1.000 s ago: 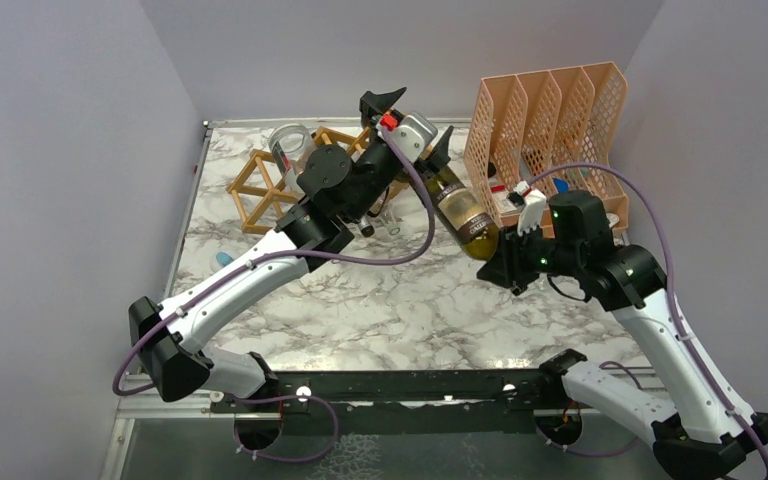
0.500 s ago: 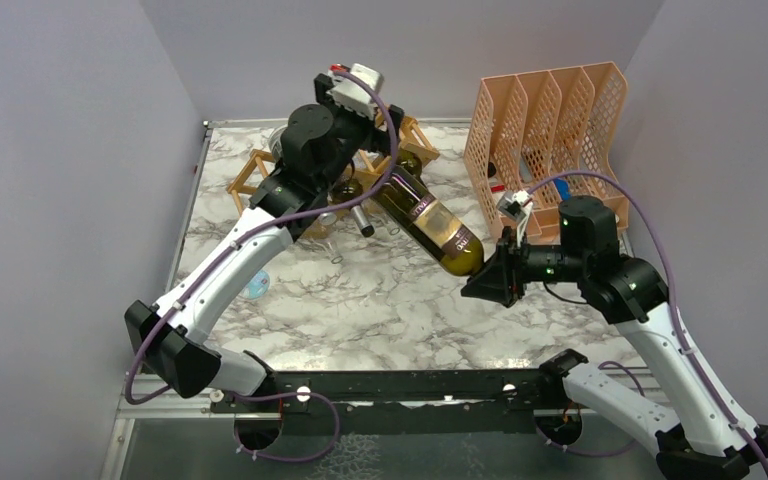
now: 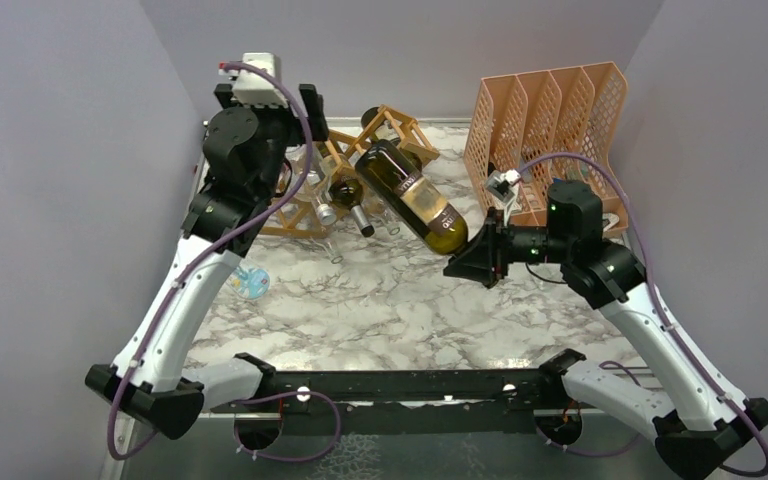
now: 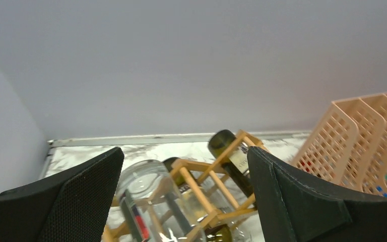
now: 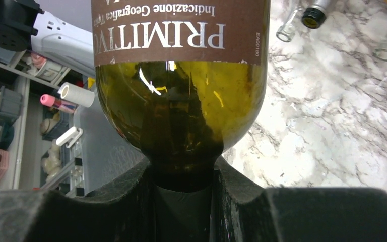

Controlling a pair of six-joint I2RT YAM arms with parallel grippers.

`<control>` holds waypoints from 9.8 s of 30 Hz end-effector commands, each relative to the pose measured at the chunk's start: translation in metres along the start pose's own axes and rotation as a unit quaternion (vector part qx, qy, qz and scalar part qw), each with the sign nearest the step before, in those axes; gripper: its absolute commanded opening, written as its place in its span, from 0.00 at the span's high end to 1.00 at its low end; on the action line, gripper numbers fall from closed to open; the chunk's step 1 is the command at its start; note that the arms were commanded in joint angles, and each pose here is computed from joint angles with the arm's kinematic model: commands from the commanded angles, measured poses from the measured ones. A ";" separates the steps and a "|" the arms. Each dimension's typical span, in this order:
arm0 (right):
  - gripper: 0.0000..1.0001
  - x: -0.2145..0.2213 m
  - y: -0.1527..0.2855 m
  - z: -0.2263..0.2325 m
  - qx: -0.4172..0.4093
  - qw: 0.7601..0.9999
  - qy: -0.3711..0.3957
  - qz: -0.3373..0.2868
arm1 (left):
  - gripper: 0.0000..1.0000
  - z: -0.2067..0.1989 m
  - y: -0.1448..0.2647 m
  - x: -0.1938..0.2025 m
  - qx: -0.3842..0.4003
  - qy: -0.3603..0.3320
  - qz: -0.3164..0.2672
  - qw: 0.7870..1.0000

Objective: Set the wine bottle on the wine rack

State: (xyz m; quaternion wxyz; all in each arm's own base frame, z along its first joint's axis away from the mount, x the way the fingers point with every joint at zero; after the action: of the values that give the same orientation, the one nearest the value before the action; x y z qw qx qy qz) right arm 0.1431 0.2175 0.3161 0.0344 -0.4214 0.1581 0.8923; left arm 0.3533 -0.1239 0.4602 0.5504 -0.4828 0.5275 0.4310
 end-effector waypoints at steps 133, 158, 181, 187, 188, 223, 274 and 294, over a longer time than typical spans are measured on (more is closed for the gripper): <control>0.70 0.026 -0.308 -0.038 0.330 0.940 0.080 -0.015 | 0.48 0.076 0.041 0.171 -0.005 0.150 0.231 0.961; 0.54 0.034 -0.323 -0.060 0.379 0.910 0.160 0.044 | 0.50 0.065 0.045 0.175 0.030 0.160 0.239 0.957; 0.32 0.020 -0.313 -0.052 0.367 0.915 0.166 0.006 | 0.45 0.065 0.046 0.163 0.029 0.154 0.226 0.961; 0.28 0.014 -0.299 -0.042 0.352 0.922 0.158 -0.002 | 0.42 0.066 0.046 0.161 0.027 0.150 0.224 0.963; 0.27 0.013 -0.298 -0.040 0.349 0.924 0.157 -0.003 | 0.42 0.067 0.046 0.161 0.026 0.150 0.224 0.962; 0.36 0.064 -0.254 -0.042 0.267 0.960 0.077 0.039 | 0.37 0.066 0.063 0.139 0.027 0.130 0.201 0.970; 0.29 -0.081 -0.221 -0.061 0.294 0.949 0.098 -0.065 | 0.33 0.054 0.086 0.113 0.064 0.111 0.181 0.975; 0.73 -0.070 -0.245 -0.111 0.360 0.923 0.136 -0.011 | 0.33 0.054 0.085 0.112 0.063 0.107 0.181 0.976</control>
State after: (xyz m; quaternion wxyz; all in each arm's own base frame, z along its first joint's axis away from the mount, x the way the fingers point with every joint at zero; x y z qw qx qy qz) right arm 0.3121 0.4293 0.2217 0.1587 -0.4808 0.4650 0.7262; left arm 0.2891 -0.0580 0.3238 0.4106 -0.3849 0.6952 0.4472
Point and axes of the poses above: each gripper's point midway between its finger pads, its own y axis back along the fingers, its own z axis along the line the jaws close on, x = y × z, the point moved 2 cm from there along y, back along the fingers, and after that the axes turned 4 degrees about -y, right-handed, at the moved point
